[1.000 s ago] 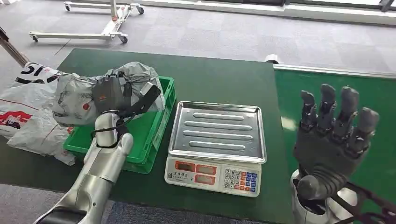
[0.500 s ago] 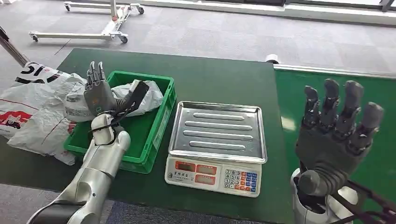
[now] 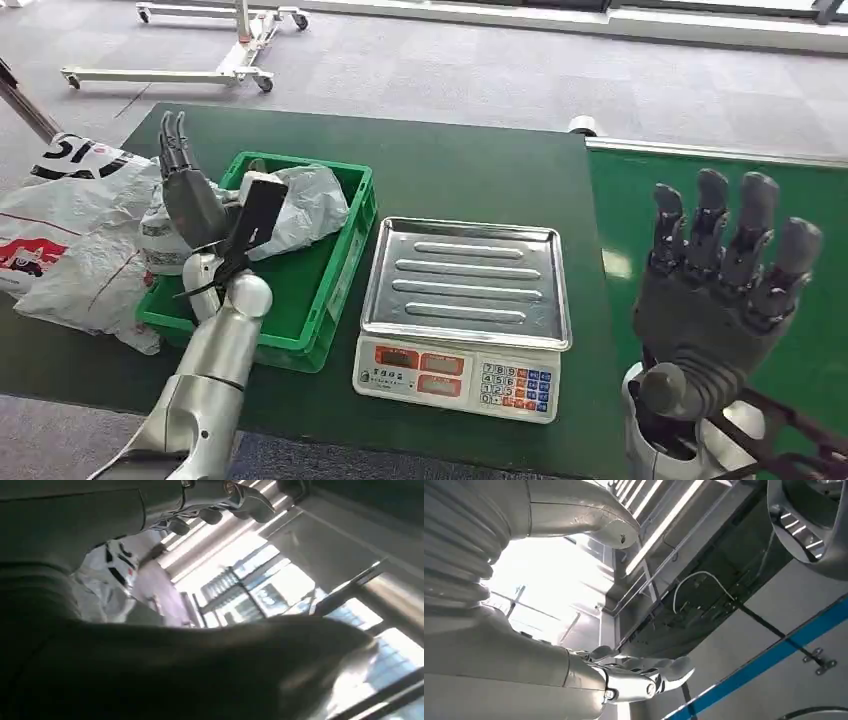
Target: Moved the parcel from conveyor to table for the left to box.
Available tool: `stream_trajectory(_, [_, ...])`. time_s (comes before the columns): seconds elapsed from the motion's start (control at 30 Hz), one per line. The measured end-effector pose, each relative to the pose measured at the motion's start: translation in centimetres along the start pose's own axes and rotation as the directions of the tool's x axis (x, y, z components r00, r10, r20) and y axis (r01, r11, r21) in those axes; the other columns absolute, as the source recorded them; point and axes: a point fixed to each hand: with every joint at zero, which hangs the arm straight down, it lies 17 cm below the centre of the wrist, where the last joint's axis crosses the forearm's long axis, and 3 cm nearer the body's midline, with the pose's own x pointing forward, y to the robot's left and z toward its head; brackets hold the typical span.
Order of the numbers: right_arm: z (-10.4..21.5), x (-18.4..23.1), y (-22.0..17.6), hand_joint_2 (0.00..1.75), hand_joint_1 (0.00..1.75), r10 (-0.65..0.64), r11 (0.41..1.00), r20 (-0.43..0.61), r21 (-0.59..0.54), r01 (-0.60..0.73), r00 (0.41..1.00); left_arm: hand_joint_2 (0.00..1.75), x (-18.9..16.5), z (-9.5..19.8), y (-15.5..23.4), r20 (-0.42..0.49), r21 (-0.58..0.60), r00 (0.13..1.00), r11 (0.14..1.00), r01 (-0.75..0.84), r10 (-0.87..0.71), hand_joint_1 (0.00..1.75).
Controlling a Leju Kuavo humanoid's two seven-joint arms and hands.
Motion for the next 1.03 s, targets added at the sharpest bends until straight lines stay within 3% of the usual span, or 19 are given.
stream_trajectory(0.1, [0.0, -0.4, -0.7, 1.75, 0.00, 0.059, 0.998, -0.015, -0.031, -0.059, 0.998, 1.75, 3.0, 0.2, 3.3, 0.051, 0.099, 0.931, 0.925, -0.366, 0.362, 0.00])
stream_trajectory(0.2, [0.3, -1.4, -3.1, 1.75, 0.00, 0.259, 0.956, -0.078, -0.122, -0.267, 0.963, 1.75, 7.3, 1.4, 5.4, 0.131, 0.036, 0.786, 0.790, -0.613, 0.604, 0.00])
stream_trajectory(0.27, [1.1, -1.8, -4.7, 1.75, 0.00, 0.412, 0.889, -0.132, -0.158, -0.430, 0.901, 1.75, 10.1, 2.8, 6.2, 0.164, -0.047, 0.682, 0.696, -0.717, 0.713, 0.00])
stream_trajectory(0.37, [2.7, -2.4, -6.2, 1.75, 0.00, 0.624, 0.742, -0.212, -0.141, -0.655, 0.752, 1.75, 14.9, 5.2, 7.5, 0.196, -0.222, 0.517, 0.551, -0.804, 0.833, 0.00])
stream_trajectory(0.4, [3.3, -2.9, -6.6, 1.75, 0.00, 0.694, 0.675, -0.244, -0.107, -0.730, 0.678, 1.75, 16.2, 6.0, 7.9, 0.198, -0.277, 0.468, 0.508, -0.816, 0.861, 0.00])
stream_trajectory(0.47, [4.9, -4.0, -7.9, 1.75, 0.00, 0.841, 0.467, -0.310, 0.005, -0.884, 0.443, 1.75, 18.8, 7.8, 8.8, 0.201, -0.376, 0.395, 0.443, -0.814, 0.897, 0.00])
stream_trajectory(0.57, [7.5, -3.9, -12.1, 1.75, 0.00, 0.918, 0.078, -0.395, 0.146, -0.986, 0.014, 1.75, 20.6, 9.5, 9.0, 0.221, -0.420, 0.442, 0.494, -0.761, 0.869, 0.00])
stream_trajectory(0.6, [8.3, -3.6, -13.5, 1.75, 0.00, 0.907, -0.022, -0.410, 0.184, -0.983, -0.097, 1.75, 20.9, 9.9, 9.0, 0.227, -0.422, 0.453, 0.507, -0.752, 0.862, 0.00])
stream_trajectory(0.73, [12.5, -3.6, -17.7, 1.75, 0.00, 0.805, -0.288, -0.390, 0.401, -0.870, -0.447, 1.75, 21.3, 10.9, 9.3, 0.218, -0.410, 0.448, 0.498, -0.764, 0.867, 0.00])
stream_trajectory(0.77, [14.9, -3.4, -19.7, 1.75, 0.00, 0.746, -0.346, -0.377, 0.484, -0.804, -0.548, 1.75, 21.2, 11.3, 9.2, 0.207, -0.414, 0.454, 0.498, -0.762, 0.866, 0.00])
stream_trajectory(0.8, [16.7, -3.1, -21.2, 1.75, 0.00, 0.707, -0.354, -0.386, 0.533, -0.769, -0.593, 1.75, 21.1, 11.5, 9.1, 0.201, -0.416, 0.459, 0.499, -0.760, 0.866, 0.00])
stream_trajectory(0.9, [25.1, -0.4, -28.3, 1.75, 0.00, 0.433, -0.328, -0.472, 0.711, -0.622, -0.768, 1.75, 20.5, 12.4, 8.8, 0.173, -0.417, 0.472, 0.499, -0.760, 0.864, 0.00])
stream_trajectory(0.97, [29.5, 0.6, -30.3, 1.75, 0.00, 0.314, -0.310, -0.464, 0.775, -0.551, -0.829, 1.75, 20.3, 12.7, 8.7, 0.163, -0.420, 0.480, 0.501, -0.757, 0.862, 0.00])
stream_trajectory(1.03, [32.1, -0.3, -30.7, 1.75, 0.00, 0.351, -0.286, -0.390, 0.821, -0.494, -0.851, 1.75, 20.0, 13.0, 8.6, 0.156, -0.416, 0.490, 0.507, -0.755, 0.858, 0.00])
